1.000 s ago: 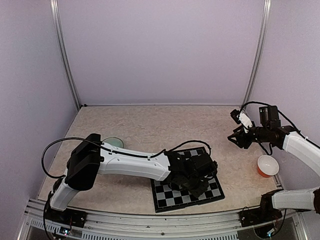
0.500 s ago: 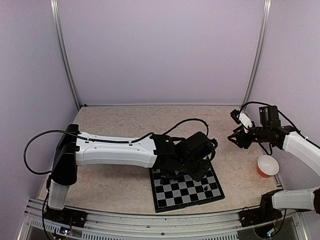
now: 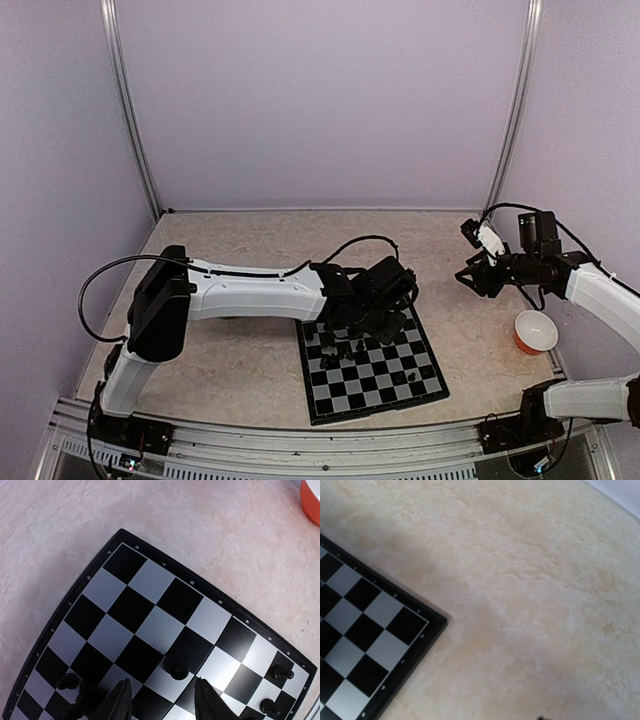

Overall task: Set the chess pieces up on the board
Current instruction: Pick up the king from the chessboard.

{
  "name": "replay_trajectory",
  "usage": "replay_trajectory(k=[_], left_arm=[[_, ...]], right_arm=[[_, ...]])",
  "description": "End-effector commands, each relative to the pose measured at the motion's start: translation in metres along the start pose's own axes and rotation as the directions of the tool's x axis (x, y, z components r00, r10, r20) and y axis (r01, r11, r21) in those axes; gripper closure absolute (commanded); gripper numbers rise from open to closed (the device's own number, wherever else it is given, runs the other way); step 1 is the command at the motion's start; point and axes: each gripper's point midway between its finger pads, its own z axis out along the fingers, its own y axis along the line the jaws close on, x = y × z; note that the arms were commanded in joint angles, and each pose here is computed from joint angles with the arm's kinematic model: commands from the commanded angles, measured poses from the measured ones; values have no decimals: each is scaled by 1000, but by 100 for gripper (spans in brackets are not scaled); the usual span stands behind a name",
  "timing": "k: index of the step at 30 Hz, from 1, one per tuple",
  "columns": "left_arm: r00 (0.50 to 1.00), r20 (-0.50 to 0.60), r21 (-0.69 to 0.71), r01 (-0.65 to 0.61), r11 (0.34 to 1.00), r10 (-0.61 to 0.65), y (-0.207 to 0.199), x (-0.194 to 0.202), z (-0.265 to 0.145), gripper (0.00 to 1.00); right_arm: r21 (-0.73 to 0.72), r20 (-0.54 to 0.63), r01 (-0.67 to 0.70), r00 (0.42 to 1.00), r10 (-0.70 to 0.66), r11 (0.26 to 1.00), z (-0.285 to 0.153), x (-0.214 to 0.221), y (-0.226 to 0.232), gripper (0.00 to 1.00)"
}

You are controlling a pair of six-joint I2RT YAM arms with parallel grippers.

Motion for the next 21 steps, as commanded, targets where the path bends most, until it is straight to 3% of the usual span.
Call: replay_trajectory(k=[1,8,21], left_arm=[[1000,12,35,25,999,-26,-3,-6,14,56],[1000,10,59,26,998,-27,-4,-5,27,59],[1000,-6,70,23,997,-23,-6,1,37,86]], right_arm=[[-12,-11,-9,1000,9,1000,0,5,1,52],[-11,-13,-8,1000,8,1000,0,6,1,52],[-14,-20,-8,1000,8,1000,2,7,1,52]])
